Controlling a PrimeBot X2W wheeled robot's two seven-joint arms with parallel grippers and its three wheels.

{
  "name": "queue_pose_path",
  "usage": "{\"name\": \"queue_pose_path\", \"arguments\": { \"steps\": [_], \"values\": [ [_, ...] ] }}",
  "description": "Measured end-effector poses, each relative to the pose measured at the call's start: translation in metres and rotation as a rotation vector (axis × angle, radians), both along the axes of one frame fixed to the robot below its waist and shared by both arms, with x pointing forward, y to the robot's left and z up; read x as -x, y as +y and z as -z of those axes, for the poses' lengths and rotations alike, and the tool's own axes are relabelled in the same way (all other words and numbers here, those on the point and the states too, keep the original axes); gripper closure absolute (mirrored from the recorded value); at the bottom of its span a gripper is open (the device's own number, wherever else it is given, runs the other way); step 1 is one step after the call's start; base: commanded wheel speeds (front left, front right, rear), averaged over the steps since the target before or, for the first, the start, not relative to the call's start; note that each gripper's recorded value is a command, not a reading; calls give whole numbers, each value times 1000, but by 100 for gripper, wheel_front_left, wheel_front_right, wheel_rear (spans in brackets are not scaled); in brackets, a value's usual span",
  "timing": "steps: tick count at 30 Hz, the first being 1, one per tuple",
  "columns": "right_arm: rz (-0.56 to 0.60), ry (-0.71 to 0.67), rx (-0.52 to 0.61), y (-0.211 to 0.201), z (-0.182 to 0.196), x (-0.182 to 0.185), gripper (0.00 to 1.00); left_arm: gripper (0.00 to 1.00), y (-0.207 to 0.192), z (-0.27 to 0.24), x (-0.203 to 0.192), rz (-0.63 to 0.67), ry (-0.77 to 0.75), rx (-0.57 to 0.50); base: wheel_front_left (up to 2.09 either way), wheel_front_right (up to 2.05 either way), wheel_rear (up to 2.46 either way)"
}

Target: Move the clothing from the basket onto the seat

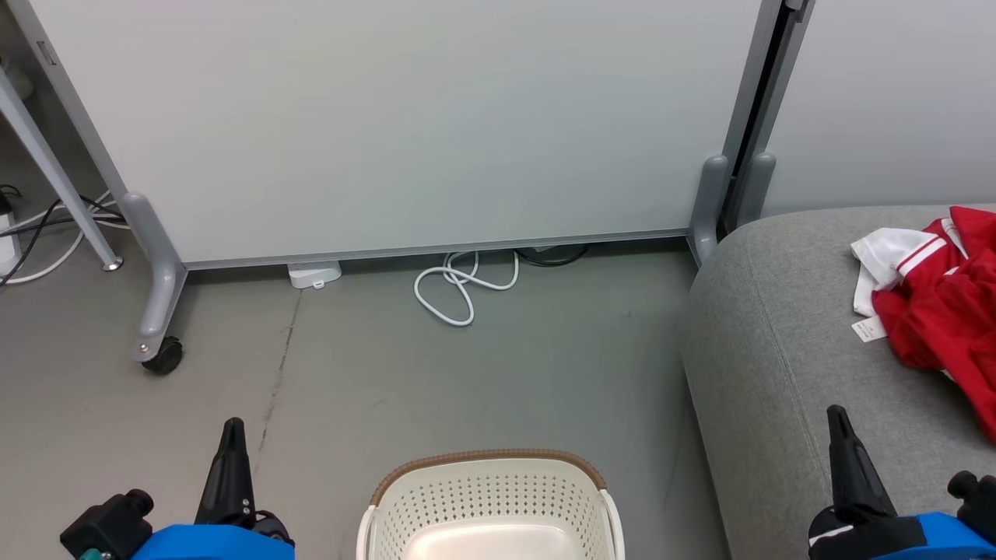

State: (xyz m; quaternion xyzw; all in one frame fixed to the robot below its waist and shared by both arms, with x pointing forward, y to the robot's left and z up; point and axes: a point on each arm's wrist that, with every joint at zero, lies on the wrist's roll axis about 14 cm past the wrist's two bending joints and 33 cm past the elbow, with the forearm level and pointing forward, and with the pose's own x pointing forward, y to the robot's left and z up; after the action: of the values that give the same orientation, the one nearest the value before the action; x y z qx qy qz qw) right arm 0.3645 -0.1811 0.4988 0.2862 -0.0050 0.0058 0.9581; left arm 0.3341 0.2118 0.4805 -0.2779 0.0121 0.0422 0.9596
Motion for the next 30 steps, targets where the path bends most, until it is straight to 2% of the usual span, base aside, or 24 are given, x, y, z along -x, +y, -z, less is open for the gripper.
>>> {"name": "queue_pose_path", "arguments": {
  "steps": [30],
  "values": [
    [22, 38, -401, -8, 1, -10, 100, 100, 1, -6, -20, -20, -14, 406, 0, 0, 0]
  ]
}}
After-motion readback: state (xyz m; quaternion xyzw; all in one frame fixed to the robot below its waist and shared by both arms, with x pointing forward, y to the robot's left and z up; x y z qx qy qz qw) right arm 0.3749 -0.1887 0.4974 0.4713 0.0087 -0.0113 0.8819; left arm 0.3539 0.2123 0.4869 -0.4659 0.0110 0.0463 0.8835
